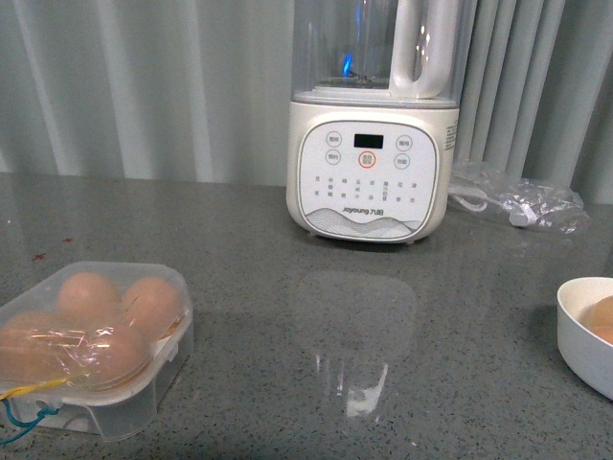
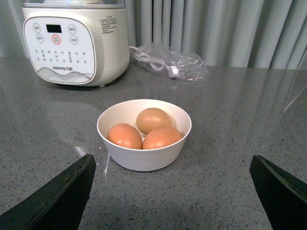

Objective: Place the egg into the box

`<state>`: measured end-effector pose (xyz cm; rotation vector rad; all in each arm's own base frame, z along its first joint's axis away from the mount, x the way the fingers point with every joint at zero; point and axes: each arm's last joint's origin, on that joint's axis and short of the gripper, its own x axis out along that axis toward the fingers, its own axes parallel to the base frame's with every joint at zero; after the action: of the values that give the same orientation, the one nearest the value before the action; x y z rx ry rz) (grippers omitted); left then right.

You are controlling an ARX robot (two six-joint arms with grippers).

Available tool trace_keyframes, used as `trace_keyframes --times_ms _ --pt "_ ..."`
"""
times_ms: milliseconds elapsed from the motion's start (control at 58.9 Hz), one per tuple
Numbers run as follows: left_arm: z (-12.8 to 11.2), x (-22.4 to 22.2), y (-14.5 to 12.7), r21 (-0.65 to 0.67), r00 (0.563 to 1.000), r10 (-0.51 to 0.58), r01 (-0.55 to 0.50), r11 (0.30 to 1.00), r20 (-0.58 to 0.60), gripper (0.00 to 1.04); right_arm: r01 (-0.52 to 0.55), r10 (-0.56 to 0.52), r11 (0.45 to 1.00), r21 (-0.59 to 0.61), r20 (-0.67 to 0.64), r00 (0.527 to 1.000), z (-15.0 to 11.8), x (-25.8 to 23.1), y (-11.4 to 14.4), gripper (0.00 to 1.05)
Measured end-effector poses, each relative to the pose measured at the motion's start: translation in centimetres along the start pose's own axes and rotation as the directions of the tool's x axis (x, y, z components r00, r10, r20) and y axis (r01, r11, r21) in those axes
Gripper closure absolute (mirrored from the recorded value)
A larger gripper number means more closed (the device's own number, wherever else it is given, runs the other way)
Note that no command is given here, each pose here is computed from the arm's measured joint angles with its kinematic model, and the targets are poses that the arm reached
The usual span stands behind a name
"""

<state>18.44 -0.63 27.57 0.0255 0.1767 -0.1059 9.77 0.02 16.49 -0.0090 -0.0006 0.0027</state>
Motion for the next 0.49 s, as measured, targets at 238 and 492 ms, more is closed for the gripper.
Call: trace_keyframes --times_ms 238,492 --pt "-0.1 -3.2 0.4 -0.003 0.984 0.1 -0.1 0.995 0.146 0.21 0.0 0.0 1.0 0.0 0.0 1.0 0.0 0.0 0.0 0.07" --pt "-4.6 -4.3 0.1 -0.029 0.979 0.108 -0.105 0.994 0.172 0.67 0.0 0.0 1.0 0.0 0.0 1.0 0.0 0.0 0.0 0.07"
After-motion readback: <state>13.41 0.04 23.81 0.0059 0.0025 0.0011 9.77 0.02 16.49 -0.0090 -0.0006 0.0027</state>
